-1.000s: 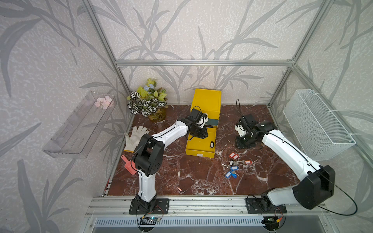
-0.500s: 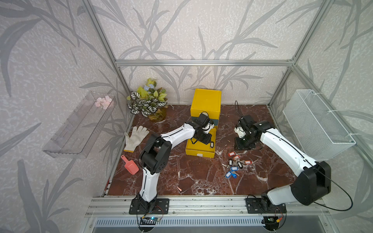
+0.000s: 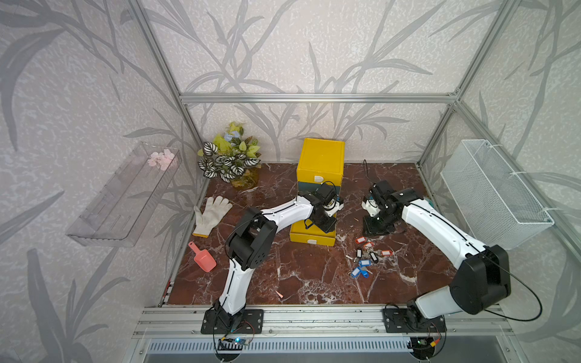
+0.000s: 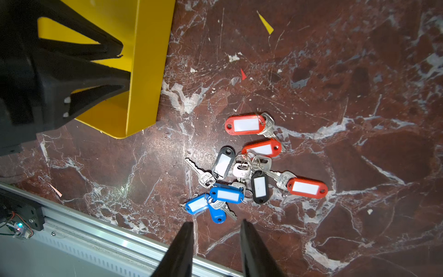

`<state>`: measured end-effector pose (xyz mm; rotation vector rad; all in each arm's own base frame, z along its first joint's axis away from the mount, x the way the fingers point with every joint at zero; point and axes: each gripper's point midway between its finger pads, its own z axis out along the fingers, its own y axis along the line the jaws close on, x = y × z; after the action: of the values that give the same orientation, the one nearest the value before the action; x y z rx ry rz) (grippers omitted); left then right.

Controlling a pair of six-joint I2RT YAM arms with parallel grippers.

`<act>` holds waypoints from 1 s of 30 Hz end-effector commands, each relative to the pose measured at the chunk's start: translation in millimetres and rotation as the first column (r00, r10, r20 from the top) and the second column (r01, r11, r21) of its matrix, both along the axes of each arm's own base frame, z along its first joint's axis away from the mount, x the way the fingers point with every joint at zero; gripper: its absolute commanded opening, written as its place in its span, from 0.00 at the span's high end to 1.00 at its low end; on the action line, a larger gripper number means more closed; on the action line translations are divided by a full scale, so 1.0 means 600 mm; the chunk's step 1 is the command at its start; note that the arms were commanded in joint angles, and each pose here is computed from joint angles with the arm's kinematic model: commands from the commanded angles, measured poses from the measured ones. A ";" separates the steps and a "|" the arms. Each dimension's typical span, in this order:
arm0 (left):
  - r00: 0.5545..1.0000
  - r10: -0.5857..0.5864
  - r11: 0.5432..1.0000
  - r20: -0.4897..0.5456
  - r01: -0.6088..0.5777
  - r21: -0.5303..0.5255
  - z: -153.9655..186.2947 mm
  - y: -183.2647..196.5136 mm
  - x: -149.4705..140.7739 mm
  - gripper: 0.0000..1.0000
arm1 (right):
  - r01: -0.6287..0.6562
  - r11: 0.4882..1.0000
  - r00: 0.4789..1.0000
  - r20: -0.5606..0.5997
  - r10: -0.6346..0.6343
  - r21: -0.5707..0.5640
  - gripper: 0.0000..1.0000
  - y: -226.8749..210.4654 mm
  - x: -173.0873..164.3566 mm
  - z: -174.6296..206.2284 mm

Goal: Take the keys out of the drawer
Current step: Pick up the key from the drawer.

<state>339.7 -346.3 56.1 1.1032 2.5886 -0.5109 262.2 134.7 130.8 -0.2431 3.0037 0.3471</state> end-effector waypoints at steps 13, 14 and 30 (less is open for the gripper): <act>0.998 -0.041 0.999 0.040 0.039 0.034 -0.025 -0.010 0.012 0.62 | -0.031 1.000 0.999 -0.026 0.031 -0.004 0.64 0.002 0.009 -0.020; 0.998 -0.044 0.998 0.039 0.042 0.037 -0.027 -0.010 0.011 0.62 | -0.034 0.999 0.999 -0.025 0.034 -0.004 0.64 0.002 0.010 -0.021; 0.995 -0.013 0.988 0.104 -0.003 0.157 -0.063 0.001 0.025 0.61 | -0.043 0.999 0.999 -0.007 0.042 -0.020 0.64 -0.007 0.007 -0.026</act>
<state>349.5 -347.5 26.3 1.1489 2.5699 -0.3417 266.9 134.1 113.4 -0.2969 3.0259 0.3370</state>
